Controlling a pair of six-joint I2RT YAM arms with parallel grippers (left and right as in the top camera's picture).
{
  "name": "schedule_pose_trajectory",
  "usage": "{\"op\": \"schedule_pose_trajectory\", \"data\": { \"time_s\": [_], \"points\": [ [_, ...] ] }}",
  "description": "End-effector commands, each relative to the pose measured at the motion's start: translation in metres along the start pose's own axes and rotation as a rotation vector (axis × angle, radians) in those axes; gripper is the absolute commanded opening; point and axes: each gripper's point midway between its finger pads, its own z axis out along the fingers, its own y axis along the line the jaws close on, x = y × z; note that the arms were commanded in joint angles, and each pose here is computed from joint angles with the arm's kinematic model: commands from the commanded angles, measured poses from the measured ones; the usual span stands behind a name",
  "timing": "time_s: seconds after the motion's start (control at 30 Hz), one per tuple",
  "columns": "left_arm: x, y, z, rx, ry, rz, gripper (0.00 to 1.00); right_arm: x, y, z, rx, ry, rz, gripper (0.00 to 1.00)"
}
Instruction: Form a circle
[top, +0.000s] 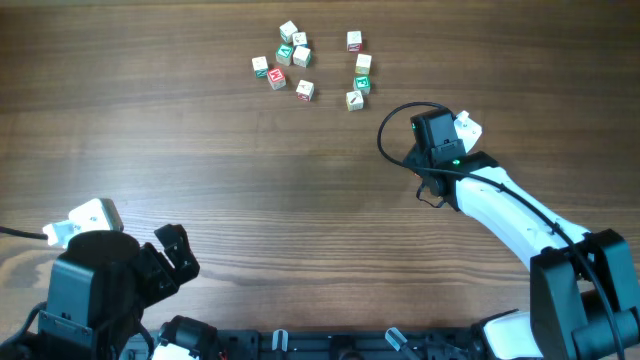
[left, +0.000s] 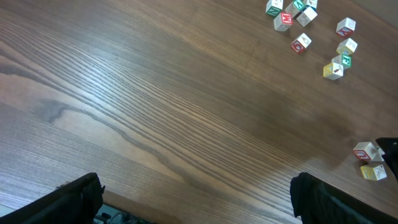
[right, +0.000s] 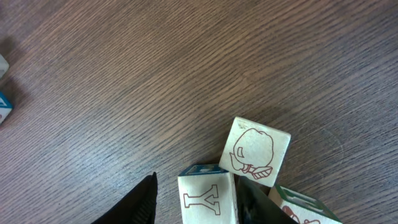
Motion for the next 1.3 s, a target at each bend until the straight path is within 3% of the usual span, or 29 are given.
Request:
{"op": "schedule_pose_trajectory", "data": {
  "time_s": [0.0, 0.23, 0.63, 1.27],
  "points": [
    [0.000, -0.001, 0.000, 0.001, 0.002, -0.016, 1.00, -0.008, 0.009, -0.008, -0.036, -0.009, -0.009, 0.37],
    [0.000, -0.001, 0.000, 0.001, 0.002, -0.016, 1.00, 0.006, 0.006, -0.001, -0.024, 0.049, -0.021, 0.33],
    [0.000, -0.001, 0.000, 0.001, 0.002, -0.016, 1.00, 0.010, -0.002, 0.006, 0.015, 0.056, -0.028, 0.43],
    [0.000, -0.001, 0.000, 0.001, 0.002, -0.016, 1.00, 0.006, 0.003, 0.008, -0.002, 0.040, -0.076, 0.43]
  ]
}}
